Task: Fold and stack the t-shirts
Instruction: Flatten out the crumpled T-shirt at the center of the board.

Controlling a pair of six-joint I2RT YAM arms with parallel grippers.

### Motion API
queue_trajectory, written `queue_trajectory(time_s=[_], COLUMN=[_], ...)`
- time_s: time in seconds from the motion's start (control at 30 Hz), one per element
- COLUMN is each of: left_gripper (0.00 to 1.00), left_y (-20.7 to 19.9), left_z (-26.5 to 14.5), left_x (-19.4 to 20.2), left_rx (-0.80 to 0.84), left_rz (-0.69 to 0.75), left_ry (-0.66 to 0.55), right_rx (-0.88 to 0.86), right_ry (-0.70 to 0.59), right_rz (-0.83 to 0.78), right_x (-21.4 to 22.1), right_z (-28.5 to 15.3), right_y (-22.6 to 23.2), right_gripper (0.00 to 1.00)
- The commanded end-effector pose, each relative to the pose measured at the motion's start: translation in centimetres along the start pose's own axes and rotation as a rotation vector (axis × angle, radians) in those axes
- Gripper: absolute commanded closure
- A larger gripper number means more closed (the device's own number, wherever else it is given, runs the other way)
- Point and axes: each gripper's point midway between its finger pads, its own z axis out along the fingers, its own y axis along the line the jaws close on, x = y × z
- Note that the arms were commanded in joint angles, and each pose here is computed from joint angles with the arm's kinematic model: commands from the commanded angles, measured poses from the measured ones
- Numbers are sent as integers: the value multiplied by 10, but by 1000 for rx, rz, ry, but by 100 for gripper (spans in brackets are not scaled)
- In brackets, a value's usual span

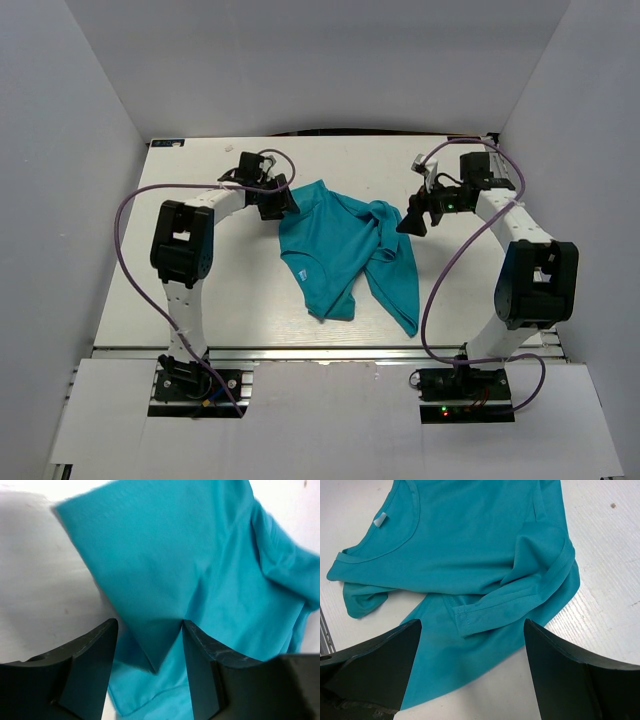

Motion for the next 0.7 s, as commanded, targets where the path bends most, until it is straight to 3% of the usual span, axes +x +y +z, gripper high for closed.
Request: queue_trajectory(time_s=[0.0,0.6,0.67], left_gripper=[36,57,65], left_y=[-11,-11,-12], left_z=[-5,3,3], left_x=[-26,-33,-35], left_rx=[57,83,88], left_rz=[-84,-177,-175], left_ry=[-39,-22,-26], right_rx=[-12,-27,-43], right_ry=[-35,-30,-19], right_rz=[-40,-55,-50], right_x=[-12,-9,-8], right_z=[-5,-2,1], right_y=[11,21,27], right_gripper=[10,11,11])
